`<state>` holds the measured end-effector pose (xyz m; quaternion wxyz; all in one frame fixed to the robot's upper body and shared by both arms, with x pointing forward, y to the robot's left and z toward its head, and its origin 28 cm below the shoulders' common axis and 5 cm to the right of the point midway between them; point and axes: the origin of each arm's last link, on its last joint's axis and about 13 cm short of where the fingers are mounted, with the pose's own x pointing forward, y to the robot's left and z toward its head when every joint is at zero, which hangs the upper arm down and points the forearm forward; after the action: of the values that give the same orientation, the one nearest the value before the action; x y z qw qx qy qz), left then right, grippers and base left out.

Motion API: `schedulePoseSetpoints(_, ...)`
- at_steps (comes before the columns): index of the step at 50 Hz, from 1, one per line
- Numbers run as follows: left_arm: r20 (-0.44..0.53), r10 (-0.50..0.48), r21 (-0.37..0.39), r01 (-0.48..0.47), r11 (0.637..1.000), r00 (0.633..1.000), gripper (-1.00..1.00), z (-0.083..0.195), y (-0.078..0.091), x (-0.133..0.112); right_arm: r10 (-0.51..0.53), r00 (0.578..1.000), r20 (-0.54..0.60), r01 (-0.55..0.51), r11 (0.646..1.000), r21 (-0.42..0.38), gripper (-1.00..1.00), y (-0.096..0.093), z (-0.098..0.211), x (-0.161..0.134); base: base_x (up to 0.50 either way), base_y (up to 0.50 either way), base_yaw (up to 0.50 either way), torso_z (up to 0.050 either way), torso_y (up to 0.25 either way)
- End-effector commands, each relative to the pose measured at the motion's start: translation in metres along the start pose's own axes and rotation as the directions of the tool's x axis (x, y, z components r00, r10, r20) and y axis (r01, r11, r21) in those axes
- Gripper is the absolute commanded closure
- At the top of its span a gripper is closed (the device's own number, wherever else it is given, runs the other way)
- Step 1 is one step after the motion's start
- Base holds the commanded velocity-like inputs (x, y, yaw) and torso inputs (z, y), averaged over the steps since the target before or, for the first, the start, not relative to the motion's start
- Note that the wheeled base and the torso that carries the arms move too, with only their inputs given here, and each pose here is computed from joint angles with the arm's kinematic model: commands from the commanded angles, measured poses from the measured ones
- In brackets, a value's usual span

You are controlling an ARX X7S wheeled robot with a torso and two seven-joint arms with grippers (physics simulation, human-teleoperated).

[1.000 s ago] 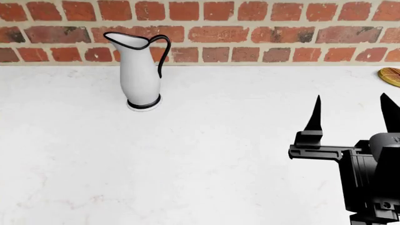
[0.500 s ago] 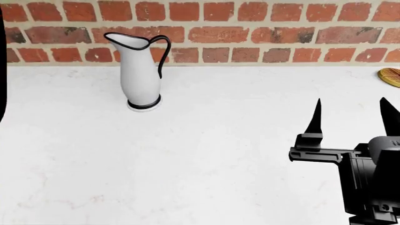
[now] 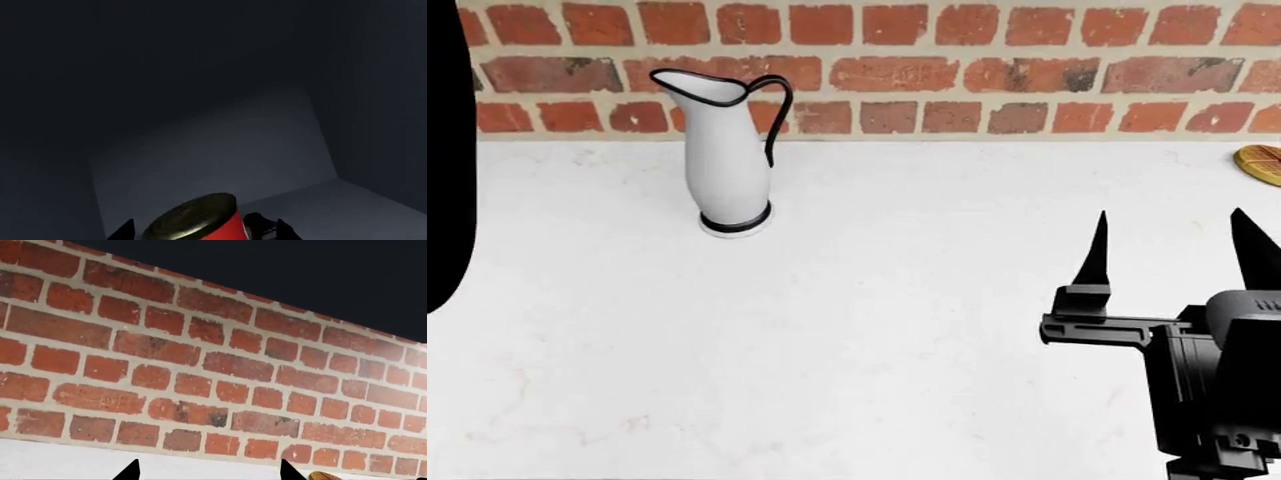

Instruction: Pick the salsa and jam from the counter and place them in the cabinets closest to them.

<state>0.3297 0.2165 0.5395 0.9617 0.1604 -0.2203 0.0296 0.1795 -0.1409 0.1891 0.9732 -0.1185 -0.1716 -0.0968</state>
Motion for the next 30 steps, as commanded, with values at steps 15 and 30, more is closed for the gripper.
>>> schedulePoseSetpoints(15, -0.243, -0.215, -0.132, 0.187, 0.973, 0.946, -1.00, -0.056, -0.002, 0.001, 0.003, 1.000, -0.012, -0.003, 1.000, -0.019, -1.00, 0.004, -0.001, 0.004, 0.00, 0.00, 0.00, 0.000, 0.000)
schedulePoseSetpoints(30, -0.195, -0.205, -0.092, 0.191, 0.977, 0.959, -1.00, -0.051, 0.002, -0.027, 0.021, 0.999, -0.031, -0.022, 0.999, -0.033, -1.00, 0.009, 0.000, 0.011, -0.42, 0.00, 0.00, 0.000, 0.000)
